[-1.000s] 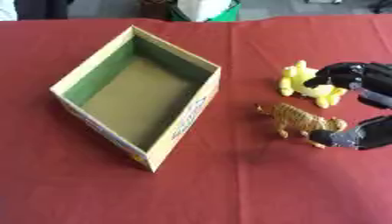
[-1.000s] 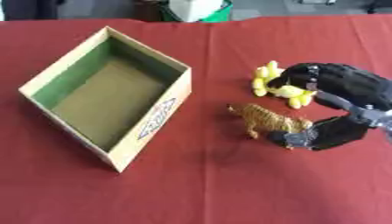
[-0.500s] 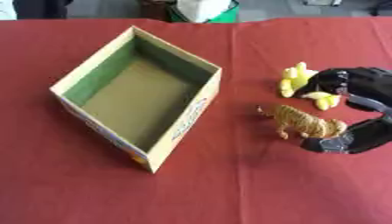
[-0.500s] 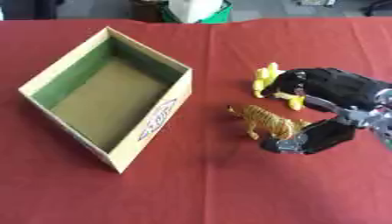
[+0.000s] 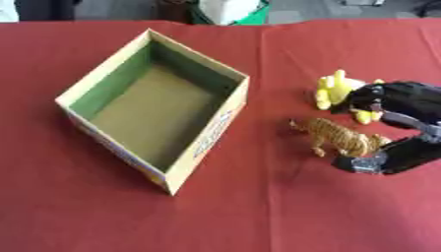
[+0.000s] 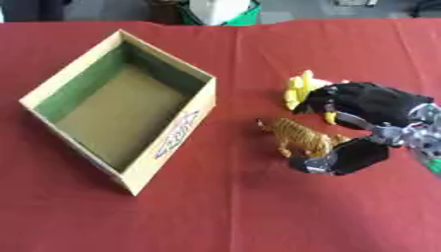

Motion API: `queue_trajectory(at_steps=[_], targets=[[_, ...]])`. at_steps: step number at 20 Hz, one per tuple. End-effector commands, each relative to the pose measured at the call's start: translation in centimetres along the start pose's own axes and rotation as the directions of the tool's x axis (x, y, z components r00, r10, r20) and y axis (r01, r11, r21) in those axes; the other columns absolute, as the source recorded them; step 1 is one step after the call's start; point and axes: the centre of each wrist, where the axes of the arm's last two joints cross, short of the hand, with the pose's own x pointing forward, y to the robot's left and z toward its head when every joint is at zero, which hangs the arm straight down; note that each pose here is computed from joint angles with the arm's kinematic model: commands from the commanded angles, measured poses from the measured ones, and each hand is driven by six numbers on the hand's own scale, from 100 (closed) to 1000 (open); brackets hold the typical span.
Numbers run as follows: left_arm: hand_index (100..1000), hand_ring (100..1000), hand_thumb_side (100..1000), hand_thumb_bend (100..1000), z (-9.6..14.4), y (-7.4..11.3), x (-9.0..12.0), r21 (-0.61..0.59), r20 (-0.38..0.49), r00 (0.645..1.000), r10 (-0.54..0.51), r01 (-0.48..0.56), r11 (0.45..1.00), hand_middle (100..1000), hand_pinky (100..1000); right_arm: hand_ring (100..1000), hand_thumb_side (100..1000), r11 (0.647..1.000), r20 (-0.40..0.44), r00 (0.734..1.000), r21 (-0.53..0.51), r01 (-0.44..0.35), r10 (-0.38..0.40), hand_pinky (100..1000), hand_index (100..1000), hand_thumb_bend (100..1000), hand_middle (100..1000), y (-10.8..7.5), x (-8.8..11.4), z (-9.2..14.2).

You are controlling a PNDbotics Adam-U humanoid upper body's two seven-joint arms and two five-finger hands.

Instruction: Pick up objects on the table and place them in the box.

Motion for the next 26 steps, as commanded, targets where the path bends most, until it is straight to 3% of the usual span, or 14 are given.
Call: queue_trajectory(at_steps=[1,11,26], targets=[[803,633,956,100,-0.4,-0.1,0.5,-0.006,0.022,1.000,0.012,-0.012,1.000,693,782,794,831,0.999,-0.027,0.999,-0.020,-0.032,0.032,634,860,500,698,-0.9,0.2,0.2],[801,632,955,100,-0.3,-0.1,0.5,-0.010,0.019,1.000,0.014,-0.014,1.000,693,783,788,823,1.000,-0.094,0.996,-0.008,0.008,-0.009,628,929,547,691,-0.6,0.3,0.1],[798,631,955,100,-0.2,-0.3,0.5,-0.021,0.018,1.000,0.022,-0.022,1.000,693,784,786,788,0.999,-0.157,0.988,0.049,0.002,0.005,621,867,513,688,0.3,-0.9,-0.6]])
